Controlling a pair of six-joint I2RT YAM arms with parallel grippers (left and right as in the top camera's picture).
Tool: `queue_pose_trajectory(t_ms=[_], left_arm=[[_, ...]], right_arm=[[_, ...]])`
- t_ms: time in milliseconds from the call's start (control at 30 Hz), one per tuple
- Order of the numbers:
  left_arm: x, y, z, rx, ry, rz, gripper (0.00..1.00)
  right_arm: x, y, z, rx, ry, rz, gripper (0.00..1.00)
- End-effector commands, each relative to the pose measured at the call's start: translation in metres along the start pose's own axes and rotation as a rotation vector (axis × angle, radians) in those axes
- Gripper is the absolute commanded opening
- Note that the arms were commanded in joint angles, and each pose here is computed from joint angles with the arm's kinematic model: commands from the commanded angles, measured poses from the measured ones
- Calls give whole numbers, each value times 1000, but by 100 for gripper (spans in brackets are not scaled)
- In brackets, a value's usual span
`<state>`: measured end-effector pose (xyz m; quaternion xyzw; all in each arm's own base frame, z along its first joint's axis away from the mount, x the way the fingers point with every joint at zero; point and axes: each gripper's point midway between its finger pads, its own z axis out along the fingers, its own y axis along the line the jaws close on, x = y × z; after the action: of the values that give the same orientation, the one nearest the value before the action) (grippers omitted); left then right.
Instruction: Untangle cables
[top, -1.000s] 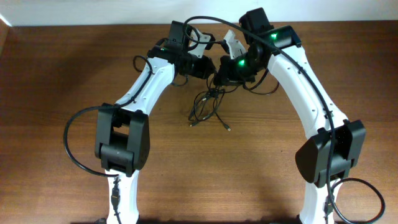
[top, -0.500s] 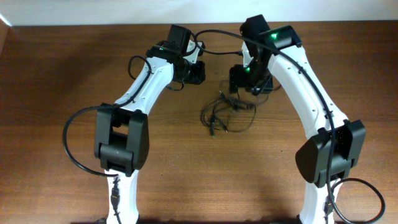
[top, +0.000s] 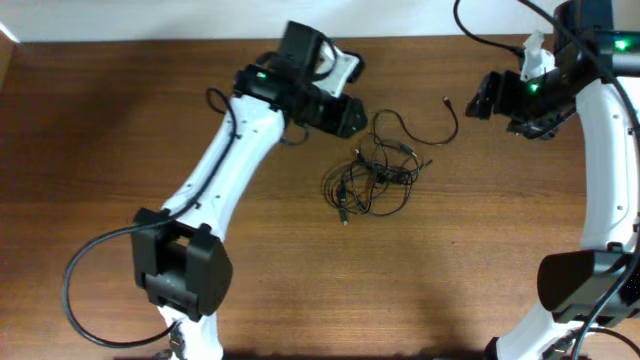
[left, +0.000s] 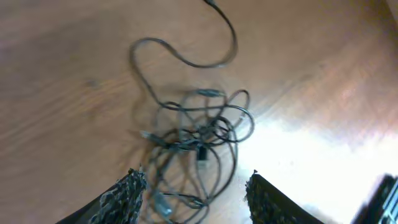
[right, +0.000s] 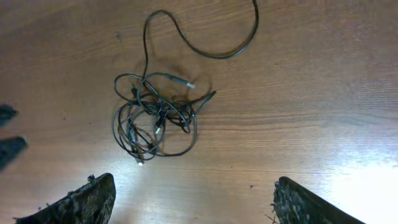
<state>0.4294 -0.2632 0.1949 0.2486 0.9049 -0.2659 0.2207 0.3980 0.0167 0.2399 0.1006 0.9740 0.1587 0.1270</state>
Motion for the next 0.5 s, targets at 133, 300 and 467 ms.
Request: queue_pose_trajectory(t_ms=[133,300,467], left_arm=[[23,-42,30,-78,86,136,56],[67,-43,75,-121,226,162,53],[102,-33,118,-135,343,158,48]], right_arm=[[-3,-5,9,13,12,-44,82],[-3,-5,9,12,13,-44,83],[-3,-5,9,12,13,-44,82]])
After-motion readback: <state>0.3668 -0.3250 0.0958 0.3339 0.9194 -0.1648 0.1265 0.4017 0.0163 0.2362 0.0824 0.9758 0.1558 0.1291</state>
